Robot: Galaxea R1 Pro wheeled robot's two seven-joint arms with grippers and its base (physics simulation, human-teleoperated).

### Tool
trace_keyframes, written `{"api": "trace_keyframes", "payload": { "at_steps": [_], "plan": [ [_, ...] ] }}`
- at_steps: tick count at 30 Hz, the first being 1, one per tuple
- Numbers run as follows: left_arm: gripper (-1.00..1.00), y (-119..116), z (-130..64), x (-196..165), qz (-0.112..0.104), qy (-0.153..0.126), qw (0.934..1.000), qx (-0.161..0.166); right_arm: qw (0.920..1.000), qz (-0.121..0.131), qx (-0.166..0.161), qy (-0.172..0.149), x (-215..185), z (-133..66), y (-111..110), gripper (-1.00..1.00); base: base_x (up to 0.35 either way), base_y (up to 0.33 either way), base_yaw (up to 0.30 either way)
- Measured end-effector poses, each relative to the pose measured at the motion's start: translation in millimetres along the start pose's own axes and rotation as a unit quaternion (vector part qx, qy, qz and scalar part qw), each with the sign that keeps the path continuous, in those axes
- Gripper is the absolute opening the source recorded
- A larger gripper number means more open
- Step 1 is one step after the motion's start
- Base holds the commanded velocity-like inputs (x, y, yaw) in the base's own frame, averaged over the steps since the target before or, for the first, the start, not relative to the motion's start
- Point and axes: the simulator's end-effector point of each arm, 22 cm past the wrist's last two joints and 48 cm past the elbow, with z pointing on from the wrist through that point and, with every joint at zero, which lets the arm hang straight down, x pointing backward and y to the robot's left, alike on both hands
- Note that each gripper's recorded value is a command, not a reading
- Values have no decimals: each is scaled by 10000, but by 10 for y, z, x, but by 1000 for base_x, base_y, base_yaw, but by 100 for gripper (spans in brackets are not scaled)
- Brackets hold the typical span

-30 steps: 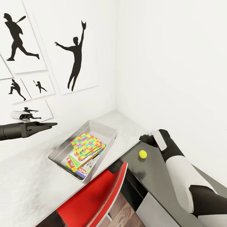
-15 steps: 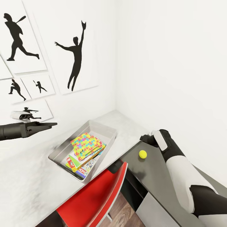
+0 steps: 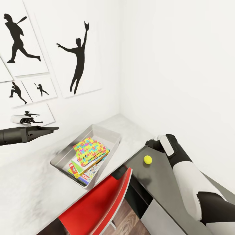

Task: Put all the toys in the child's room - the three board games (two on the bed and one on the table), the two jigsaw puzzles on the table, and the tennis ball on the table - inside the toy box on the table in the child's room.

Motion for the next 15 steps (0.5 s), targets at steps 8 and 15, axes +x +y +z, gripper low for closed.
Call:
{"api": "trace_keyframes", "payload": {
  "at_steps": [8,15],
  "plan": [
    [100,2,-8,-3,3,0,10000,-10,9999,-116,93,-20,6,3,-12,100,0,0,0],
    [100,7,-17,-4,5,4,10000,-23,9987,-345,366,47,90,59,-118,100,0,0,0]
  ]
}}
